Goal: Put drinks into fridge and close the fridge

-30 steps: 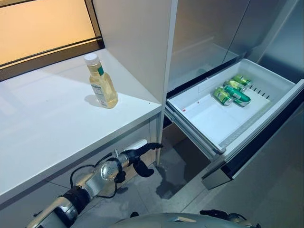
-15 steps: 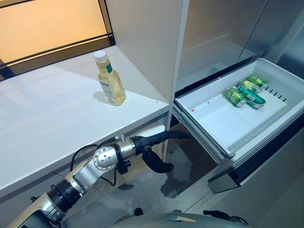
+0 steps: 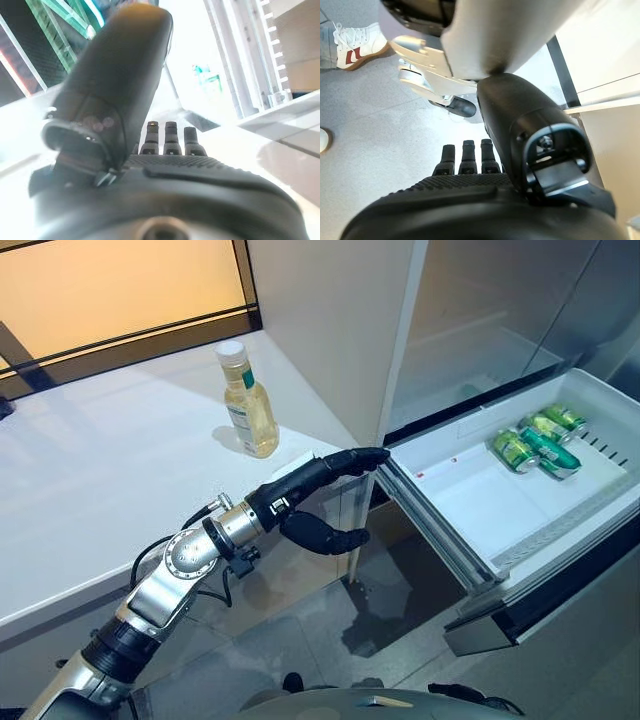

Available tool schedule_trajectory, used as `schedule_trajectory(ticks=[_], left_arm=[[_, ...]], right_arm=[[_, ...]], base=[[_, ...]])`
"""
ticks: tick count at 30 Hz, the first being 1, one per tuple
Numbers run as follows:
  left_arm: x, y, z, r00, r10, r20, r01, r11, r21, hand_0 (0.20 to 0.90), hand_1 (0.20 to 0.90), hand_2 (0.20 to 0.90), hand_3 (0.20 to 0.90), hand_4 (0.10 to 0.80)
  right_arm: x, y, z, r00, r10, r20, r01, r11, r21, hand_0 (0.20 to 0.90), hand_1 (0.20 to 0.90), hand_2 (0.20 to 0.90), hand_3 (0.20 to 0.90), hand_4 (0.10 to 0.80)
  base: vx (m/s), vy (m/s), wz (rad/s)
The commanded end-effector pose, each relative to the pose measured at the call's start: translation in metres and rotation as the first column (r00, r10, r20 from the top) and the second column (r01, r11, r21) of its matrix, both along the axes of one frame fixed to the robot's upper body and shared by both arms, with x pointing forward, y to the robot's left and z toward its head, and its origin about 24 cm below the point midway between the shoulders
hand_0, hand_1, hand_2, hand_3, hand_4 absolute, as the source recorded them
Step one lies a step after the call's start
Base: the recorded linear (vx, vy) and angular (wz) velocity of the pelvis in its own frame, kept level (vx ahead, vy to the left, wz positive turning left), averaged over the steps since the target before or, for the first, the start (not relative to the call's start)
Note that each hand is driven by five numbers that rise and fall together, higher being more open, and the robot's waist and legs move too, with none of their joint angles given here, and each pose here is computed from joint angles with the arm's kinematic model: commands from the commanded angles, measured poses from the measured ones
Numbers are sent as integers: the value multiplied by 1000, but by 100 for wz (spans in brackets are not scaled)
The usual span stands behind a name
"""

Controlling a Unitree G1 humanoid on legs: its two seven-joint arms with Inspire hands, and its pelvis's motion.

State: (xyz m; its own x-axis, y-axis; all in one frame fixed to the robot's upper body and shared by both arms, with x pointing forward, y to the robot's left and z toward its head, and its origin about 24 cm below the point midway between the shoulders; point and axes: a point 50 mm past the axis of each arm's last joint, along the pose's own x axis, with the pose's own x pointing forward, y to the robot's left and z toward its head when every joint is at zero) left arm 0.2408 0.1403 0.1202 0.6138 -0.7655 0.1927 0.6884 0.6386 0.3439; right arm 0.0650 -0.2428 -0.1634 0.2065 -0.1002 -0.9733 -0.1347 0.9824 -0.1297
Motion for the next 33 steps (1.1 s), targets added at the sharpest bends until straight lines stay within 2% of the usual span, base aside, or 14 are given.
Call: schedule_trajectory(ticks=[1,8,14,25,33], left_arm=[[-10,3,62,965,-52,258,122,956,-266,900,900,900,900,800],[-13,11,73,960,-84,266,185,905,-384,900,900,900,900,800],[-13,24,74,958,-28,286,135,922,-362,900,900,900,900,800],[-16,64,73,938,188,290,-105,955,-279,900,900,900,900,800],[-16,89,61,899,371,234,-302,910,-286,900,900,900,900,800]], right_arm=[[6,17,-2,999,-11,35,9,998,63,900,900,900,900,800],[7,16,-2,999,-16,38,14,998,64,900,900,900,900,800],[4,15,-2,999,-17,35,14,998,62,900,900,900,900,800],[-5,7,-1,999,-27,25,26,998,53,900,900,900,900,800],[-6,3,0,999,-30,20,29,998,46,900,900,900,900,800]], base=[[1,-4,3],[0,-2,2],[0,0,0],[5,9,4],[6,8,5]])
